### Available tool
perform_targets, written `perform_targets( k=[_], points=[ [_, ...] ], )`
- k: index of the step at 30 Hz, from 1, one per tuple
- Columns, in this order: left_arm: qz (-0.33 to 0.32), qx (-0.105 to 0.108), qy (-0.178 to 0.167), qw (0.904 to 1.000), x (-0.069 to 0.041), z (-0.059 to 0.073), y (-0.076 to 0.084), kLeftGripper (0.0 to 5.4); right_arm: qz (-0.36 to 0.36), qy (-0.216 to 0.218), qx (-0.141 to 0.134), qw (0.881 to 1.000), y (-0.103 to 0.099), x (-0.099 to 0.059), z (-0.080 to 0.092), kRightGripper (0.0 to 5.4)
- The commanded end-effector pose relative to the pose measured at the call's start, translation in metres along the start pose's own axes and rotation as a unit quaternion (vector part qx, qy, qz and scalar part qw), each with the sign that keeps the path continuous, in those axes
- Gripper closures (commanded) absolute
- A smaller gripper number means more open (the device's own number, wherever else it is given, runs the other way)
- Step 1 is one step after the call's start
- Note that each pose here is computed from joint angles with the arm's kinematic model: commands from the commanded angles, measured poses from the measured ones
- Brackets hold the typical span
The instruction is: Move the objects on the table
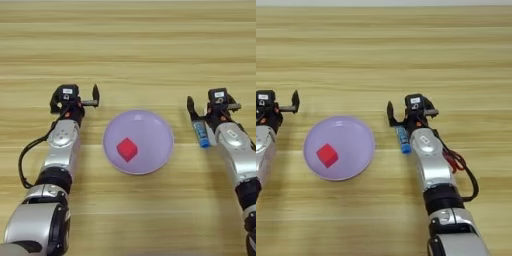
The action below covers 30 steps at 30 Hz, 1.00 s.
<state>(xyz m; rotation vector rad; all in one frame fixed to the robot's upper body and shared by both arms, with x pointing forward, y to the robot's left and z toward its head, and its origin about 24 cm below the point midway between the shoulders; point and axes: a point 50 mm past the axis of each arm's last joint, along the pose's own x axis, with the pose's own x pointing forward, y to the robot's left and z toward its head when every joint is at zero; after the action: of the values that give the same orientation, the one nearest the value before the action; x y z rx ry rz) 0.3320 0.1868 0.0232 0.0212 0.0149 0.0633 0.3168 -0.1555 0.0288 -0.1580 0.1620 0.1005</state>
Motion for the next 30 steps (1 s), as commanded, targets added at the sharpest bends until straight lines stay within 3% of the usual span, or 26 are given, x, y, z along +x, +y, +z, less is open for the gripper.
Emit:
perform_targets(
  k=[1, 4, 14, 26, 30],
  points=[
    [-0.003, 0.006, -0.001, 1.0000, 0.004, 0.004, -0.003, 0.02, 0.028, 0.038, -0.030, 0.998, 0.006, -0.003, -0.010, 0.00],
    [-0.003, 0.006, -0.001, 1.0000, 0.004, 0.004, -0.004, 0.02, 0.061, 0.070, -0.042, 0.995, 0.014, -0.006, -0.018, 0.00],
    [-0.002, 0.007, -0.001, 1.0000, 0.003, 0.004, -0.003, 0.02, 0.077, 0.142, 0.016, 0.987, 0.017, -0.009, -0.031, 0.00],
    [-0.002, 0.007, -0.001, 1.0000, 0.003, 0.004, -0.002, 0.02, 0.088, 0.185, 0.054, 0.977, 0.021, -0.010, -0.038, 0.00],
    [-0.002, 0.007, -0.001, 1.0000, 0.004, 0.005, -0.002, 0.02, 0.083, 0.197, 0.048, 0.976, 0.020, -0.010, -0.042, 0.00]
  ],
)
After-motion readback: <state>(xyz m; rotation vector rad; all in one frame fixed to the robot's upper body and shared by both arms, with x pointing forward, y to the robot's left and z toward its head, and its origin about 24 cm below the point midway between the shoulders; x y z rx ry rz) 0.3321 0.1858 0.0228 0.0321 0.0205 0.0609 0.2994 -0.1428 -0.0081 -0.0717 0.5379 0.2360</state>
